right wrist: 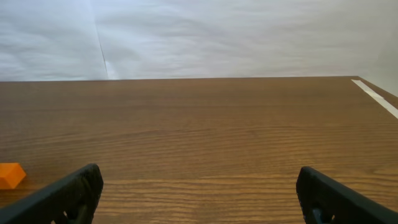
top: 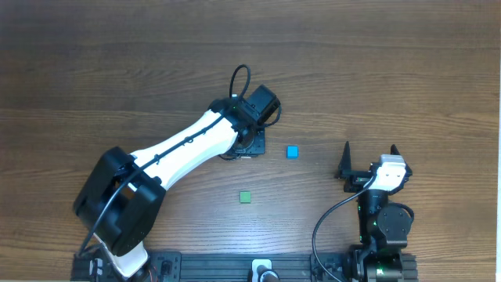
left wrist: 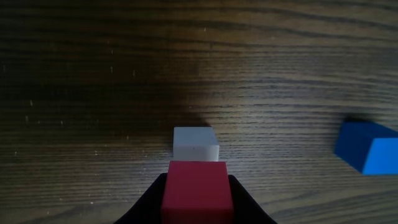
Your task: Stack Cubes
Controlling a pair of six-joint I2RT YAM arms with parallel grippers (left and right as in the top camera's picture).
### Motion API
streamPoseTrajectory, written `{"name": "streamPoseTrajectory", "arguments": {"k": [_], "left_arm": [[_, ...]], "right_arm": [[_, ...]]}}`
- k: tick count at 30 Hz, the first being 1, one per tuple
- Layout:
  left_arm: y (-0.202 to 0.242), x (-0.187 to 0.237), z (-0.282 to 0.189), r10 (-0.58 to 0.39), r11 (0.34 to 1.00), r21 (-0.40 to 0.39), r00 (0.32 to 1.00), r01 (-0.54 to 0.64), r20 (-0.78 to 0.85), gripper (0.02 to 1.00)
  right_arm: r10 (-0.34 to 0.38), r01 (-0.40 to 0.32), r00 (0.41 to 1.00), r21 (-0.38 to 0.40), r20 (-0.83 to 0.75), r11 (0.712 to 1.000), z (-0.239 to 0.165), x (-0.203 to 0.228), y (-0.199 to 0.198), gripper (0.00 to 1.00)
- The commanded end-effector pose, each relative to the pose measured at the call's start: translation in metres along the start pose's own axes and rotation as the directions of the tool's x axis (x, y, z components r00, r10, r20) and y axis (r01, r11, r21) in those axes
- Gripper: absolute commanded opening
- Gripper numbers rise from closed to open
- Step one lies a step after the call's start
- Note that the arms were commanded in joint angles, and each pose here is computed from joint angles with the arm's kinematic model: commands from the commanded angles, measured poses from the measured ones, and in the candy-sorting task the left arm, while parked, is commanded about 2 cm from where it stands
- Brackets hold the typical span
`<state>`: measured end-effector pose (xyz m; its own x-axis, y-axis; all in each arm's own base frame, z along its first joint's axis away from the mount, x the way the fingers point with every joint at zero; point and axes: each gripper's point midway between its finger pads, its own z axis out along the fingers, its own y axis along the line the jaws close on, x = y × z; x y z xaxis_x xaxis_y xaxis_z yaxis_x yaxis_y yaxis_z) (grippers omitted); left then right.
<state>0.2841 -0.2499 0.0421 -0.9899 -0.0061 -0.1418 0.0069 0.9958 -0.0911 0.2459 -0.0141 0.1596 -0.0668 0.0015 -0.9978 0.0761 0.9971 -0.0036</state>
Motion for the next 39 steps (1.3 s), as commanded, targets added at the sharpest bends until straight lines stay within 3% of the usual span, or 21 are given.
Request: {"name": "streamPoseTrajectory", "arguments": {"k": [1, 39], "left_arm": [[-0.001, -0.003, 0.003, -0.013, 1.0, -0.018, 1.0, 0.013, 0.008, 0.04], [-0.001, 0.0, 0.016, -0.006, 0.999, -0.041, 1.0, 0.006, -0.002, 0.086]], "right_arm": [[0.006, -0.006, 1.0, 0.018, -0.005, 1.0, 0.0, 0.002, -0.003, 0.991], [0.006, -0.006, 1.0, 0.018, -0.005, 1.0, 0.0, 0.002, -0.003, 0.993]]}}
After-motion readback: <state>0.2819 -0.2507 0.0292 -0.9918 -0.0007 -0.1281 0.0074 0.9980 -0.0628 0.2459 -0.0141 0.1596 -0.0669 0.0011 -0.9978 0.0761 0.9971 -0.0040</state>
